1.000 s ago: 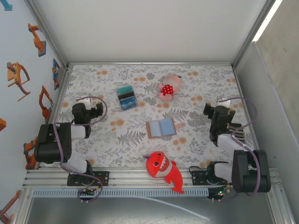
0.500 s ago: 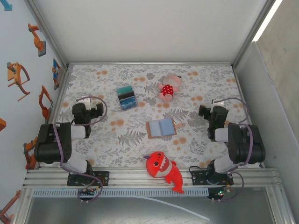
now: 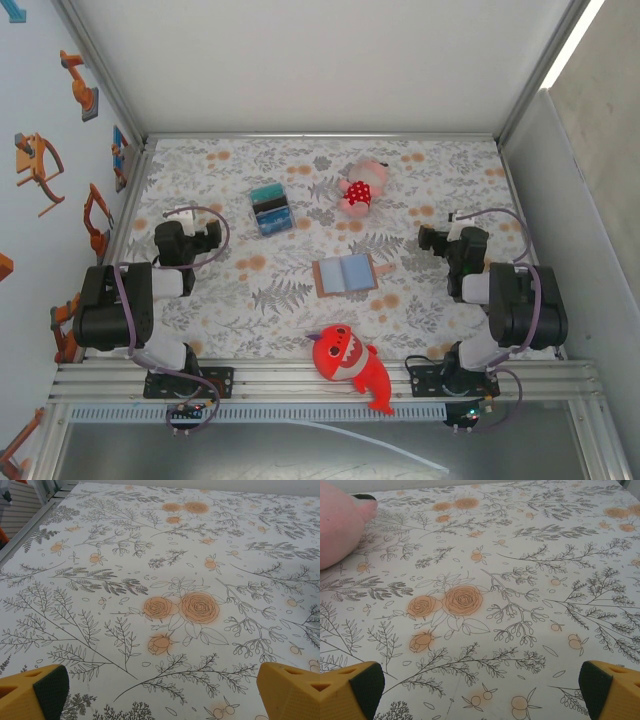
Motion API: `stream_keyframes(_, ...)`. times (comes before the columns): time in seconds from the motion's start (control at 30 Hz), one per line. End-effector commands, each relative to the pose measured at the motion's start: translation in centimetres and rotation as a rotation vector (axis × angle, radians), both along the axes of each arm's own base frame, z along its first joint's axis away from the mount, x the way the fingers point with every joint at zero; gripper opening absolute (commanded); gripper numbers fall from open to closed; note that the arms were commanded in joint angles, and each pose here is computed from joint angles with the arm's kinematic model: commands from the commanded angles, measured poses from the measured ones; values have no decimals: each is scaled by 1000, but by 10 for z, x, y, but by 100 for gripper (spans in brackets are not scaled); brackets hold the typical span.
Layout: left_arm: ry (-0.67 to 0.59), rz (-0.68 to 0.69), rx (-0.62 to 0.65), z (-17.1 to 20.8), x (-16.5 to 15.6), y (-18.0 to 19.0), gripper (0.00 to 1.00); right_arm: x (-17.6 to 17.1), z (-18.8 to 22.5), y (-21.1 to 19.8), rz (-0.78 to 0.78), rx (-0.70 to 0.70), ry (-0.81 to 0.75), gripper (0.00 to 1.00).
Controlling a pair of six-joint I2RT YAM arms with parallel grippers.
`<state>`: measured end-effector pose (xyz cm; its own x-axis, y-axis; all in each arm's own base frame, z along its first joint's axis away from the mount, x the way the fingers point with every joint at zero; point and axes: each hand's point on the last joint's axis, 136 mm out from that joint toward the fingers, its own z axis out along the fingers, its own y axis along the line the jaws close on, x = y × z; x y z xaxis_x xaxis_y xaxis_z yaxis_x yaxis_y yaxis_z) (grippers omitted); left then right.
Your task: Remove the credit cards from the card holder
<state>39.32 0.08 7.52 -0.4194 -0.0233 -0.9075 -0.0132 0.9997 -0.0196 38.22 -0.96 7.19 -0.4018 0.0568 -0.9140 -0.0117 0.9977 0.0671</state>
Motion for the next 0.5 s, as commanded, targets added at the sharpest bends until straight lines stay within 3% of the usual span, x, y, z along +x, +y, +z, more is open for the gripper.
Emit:
stream_keyframes(0.0, -14, -6, -14, 7, 3, -3, 97, 12, 19, 0, 16, -13, -67, 99)
stream_keyframes(0.47, -14, -5, -13, 7, 3, -3, 97, 12, 18, 0, 16, -12, -66, 99)
